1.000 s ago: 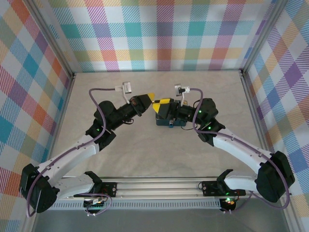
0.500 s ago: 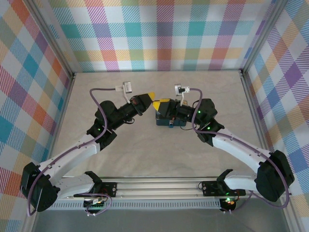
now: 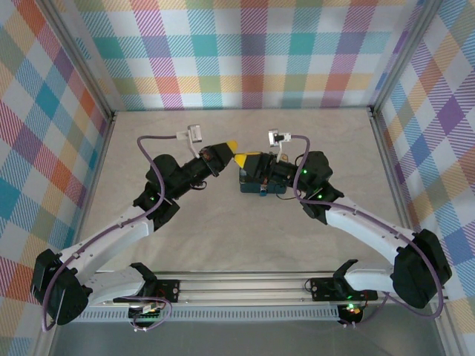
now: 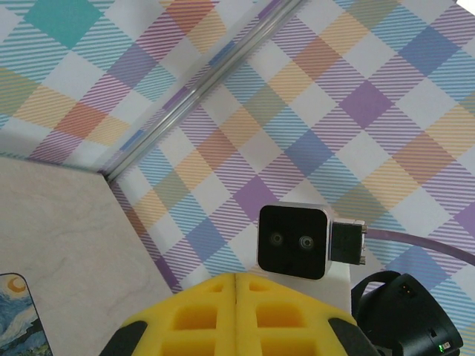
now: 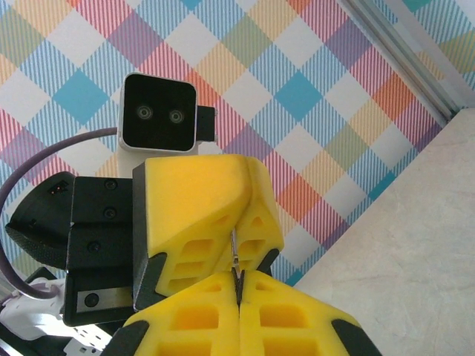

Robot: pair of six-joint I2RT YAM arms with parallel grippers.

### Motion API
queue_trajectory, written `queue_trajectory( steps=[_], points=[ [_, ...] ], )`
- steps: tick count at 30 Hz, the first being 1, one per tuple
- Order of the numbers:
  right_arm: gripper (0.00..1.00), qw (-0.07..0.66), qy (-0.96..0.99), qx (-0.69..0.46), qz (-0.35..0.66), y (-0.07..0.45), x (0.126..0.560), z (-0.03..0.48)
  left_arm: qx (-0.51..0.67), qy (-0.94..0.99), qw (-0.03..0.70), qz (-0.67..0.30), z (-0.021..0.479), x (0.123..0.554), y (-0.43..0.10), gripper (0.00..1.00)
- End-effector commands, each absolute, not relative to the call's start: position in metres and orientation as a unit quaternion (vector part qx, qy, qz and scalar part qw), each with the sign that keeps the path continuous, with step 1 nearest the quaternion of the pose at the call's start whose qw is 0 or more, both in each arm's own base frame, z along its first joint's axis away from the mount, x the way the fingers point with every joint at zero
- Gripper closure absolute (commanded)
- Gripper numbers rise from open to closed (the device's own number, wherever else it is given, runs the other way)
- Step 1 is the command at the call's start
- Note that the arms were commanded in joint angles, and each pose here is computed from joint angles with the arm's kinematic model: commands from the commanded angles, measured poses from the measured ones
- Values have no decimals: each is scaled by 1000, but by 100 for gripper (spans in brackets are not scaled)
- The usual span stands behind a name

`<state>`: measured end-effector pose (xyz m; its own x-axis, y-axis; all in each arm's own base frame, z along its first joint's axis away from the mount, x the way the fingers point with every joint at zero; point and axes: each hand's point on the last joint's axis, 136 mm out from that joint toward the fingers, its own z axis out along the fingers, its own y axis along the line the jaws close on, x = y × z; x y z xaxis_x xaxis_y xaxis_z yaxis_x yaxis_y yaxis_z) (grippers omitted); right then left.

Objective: Unlock a padlock with a key

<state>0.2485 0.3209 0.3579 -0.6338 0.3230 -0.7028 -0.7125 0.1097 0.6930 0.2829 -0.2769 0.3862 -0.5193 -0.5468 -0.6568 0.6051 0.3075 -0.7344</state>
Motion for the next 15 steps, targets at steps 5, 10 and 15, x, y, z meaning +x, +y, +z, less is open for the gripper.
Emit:
queue_trajectory(
  steps=[5,10,15],
  points=[
    [100,402,664,-164,608,314,243,339,27,634,507,-583,400,278,-274,69],
    [100,401,721,-173,538,300,242,312,18,677,519,-522,385,281,-260,55],
    [100,408,781,-164,444,271,244,283,-4,752,509,-420,344,292,-239,31]
  ],
)
